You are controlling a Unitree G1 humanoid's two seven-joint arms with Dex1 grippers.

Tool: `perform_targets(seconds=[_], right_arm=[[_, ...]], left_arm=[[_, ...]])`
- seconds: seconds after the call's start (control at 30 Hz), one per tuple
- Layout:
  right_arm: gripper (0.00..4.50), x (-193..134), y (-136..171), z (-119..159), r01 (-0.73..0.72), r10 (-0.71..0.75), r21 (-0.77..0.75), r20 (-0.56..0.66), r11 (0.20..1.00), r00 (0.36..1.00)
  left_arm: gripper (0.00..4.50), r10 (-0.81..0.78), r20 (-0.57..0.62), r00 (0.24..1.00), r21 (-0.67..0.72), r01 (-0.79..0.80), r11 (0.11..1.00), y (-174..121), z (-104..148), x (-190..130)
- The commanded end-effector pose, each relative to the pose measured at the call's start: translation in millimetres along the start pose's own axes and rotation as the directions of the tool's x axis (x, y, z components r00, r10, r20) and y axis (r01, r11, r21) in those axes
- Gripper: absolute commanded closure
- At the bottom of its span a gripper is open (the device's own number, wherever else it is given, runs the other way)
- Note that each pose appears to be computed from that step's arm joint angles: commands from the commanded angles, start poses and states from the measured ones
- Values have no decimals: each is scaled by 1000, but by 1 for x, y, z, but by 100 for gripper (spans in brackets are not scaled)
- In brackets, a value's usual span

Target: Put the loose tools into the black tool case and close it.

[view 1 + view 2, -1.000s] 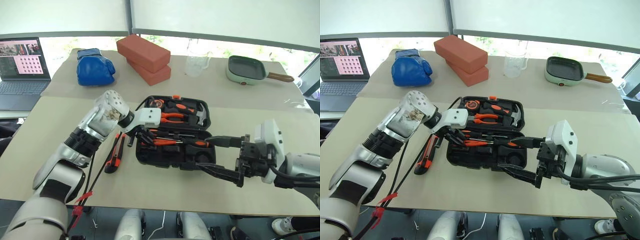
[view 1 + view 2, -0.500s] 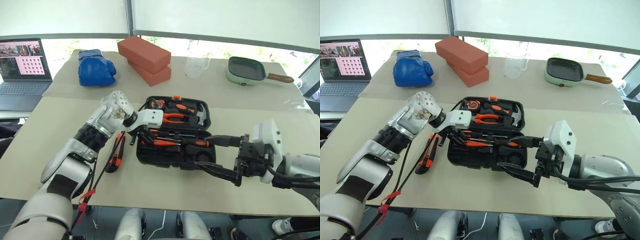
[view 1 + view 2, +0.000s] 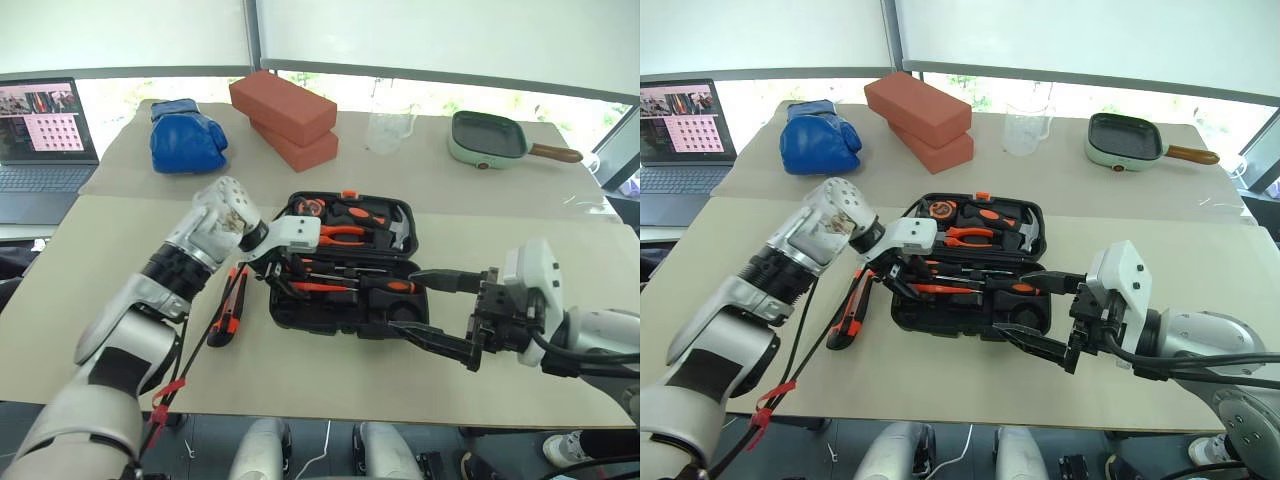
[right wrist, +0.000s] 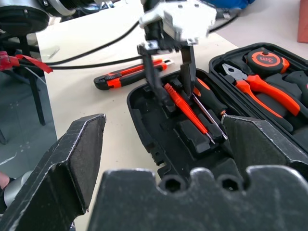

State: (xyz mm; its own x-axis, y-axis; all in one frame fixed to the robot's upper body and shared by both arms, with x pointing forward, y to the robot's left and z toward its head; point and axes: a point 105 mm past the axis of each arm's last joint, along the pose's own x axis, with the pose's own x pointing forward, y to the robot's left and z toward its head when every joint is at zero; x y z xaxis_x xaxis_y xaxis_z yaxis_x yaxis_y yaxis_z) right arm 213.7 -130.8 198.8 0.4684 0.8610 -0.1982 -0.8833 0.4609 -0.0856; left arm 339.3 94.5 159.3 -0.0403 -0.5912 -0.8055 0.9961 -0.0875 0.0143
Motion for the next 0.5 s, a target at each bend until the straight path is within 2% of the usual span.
perform_targets(seconds=[0.03, 0.17, 0.2, 0.23, 0.27, 0.33, 0.4, 0.43, 0.5], right_arm=[[0, -1, 0, 6, -1, 2, -28, 23, 1000, 1000], [0, -3, -3, 4, 1, 0, -24, 17, 1000, 1000], [0, -3, -4, 4, 1, -1, -23, 15, 1000, 1000], [0, -3, -5, 3, 3, -2, -25, 11, 1000, 1000], [0, -3, -6, 3, 5, -5, -28, 6, 1000, 1000], [0, -3, -7, 2, 8, -8, -33, -2, 999, 1000], [0, -5, -9, 2, 12, -12, -39, -10, 999, 1000], [0, -5, -10, 2, 13, -13, -41, -13, 999, 1000], [0, -7, -10, 1, 15, -15, -42, -18, 999, 1000]], left_arm=[[74, 20, 133, 991, 16, -23, 1000, -9, 21, -32], [74, 51, 240, 969, -9, -50, 999, -15, 20, -45], [127, 80, 285, 955, -11, -80, 997, -13, 19, -43], [140, 112, 330, 937, -24, -110, 994, -9, 17, -39], [182, 145, 359, 922, -41, -139, 989, -5, 16, -33], [261, 195, 393, 898, -69, -183, 981, 1, 13, -22], [312, 211, 421, 882, -80, -196, 977, 3, 13, -11], [361, 214, 436, 874, -82, -198, 977, 2, 14, -6], [431, 220, 466, 857, -78, -208, 975, 2, 15, 5]])
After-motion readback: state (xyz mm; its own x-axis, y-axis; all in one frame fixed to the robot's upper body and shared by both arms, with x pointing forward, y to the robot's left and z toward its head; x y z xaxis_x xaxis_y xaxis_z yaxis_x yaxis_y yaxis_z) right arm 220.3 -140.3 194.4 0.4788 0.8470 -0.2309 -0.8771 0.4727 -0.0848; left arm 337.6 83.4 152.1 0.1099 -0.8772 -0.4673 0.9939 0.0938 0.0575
